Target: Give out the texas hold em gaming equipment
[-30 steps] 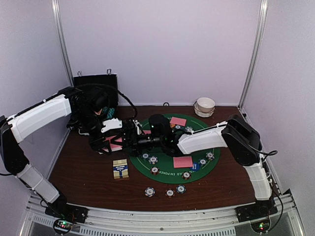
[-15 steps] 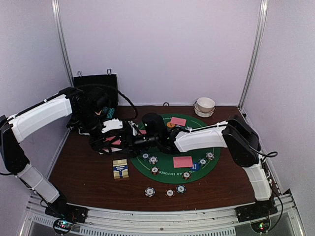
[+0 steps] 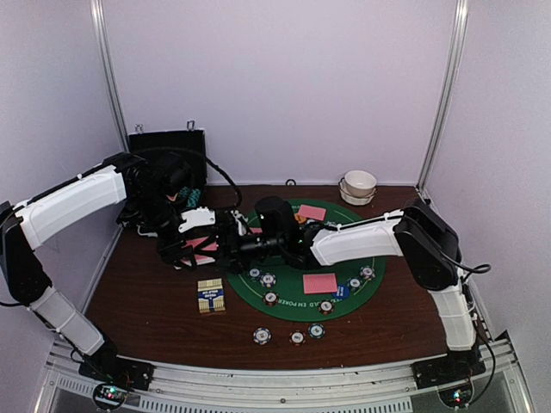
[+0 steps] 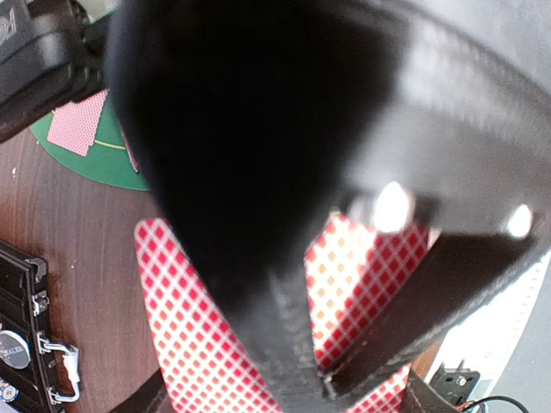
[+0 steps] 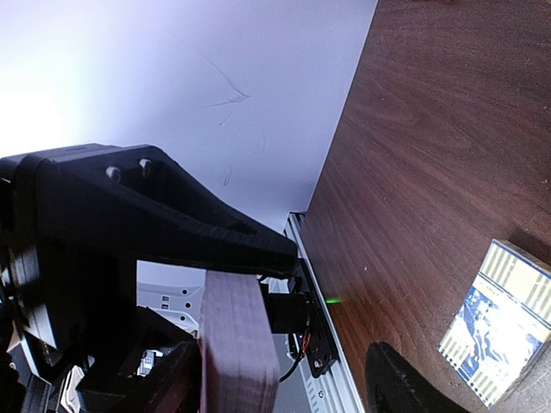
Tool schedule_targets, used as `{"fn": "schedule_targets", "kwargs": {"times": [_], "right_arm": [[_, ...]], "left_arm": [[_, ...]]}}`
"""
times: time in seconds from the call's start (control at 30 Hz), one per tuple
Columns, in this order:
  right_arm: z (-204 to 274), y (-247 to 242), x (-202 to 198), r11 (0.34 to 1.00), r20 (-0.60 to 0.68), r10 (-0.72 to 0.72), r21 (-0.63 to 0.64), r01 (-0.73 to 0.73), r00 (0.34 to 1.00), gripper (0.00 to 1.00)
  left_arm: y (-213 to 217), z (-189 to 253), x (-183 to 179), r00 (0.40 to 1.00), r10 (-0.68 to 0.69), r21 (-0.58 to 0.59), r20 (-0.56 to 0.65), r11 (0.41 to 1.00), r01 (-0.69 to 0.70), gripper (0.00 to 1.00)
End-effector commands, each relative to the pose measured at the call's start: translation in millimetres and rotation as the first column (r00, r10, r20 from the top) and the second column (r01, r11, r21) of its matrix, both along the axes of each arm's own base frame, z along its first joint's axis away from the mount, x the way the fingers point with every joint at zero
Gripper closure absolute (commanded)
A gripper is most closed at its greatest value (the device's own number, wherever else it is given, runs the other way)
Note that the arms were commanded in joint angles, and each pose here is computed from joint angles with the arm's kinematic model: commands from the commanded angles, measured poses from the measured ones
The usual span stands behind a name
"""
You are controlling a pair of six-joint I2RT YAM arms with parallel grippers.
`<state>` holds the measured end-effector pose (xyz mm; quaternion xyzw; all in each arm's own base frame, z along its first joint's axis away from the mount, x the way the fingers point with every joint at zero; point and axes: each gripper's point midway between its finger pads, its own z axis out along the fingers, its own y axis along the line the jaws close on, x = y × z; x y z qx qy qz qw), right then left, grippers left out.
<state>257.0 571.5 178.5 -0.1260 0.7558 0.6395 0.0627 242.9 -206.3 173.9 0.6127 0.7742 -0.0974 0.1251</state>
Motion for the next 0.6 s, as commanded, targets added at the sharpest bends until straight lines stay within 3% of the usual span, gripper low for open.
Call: {"fn": "schedule_targets", "kwargs": {"times": [0.0, 0.23, 0.57], "right_arm": [[-19.6, -22.4, 17.8, 0.994, -0.054, -0.077, -0.084, 0.072, 0.996, 0.35], [-14.4, -30.0, 17.8, 0.994, -0.065, -0.082, -0.08, 0.077, 0.995, 0.37], [30.2, -25.8, 18.9, 0.998, -0.071, -0.04, 0.039, 0.043, 0.997, 0.35]], "left_arm": [[0.4, 6.0, -3.6, 1.0, -0.005, -0.014, 0.002, 1.0, 0.005, 1.0], [1.2, 6.1, -4.3, 1.0, -0.006, -0.013, 0.004, 1.0, 0.006, 1.0], [1.5, 5.0, -4.3, 1.0, -0.006, -0.011, 0.002, 1.0, 0.006, 1.0]]}}
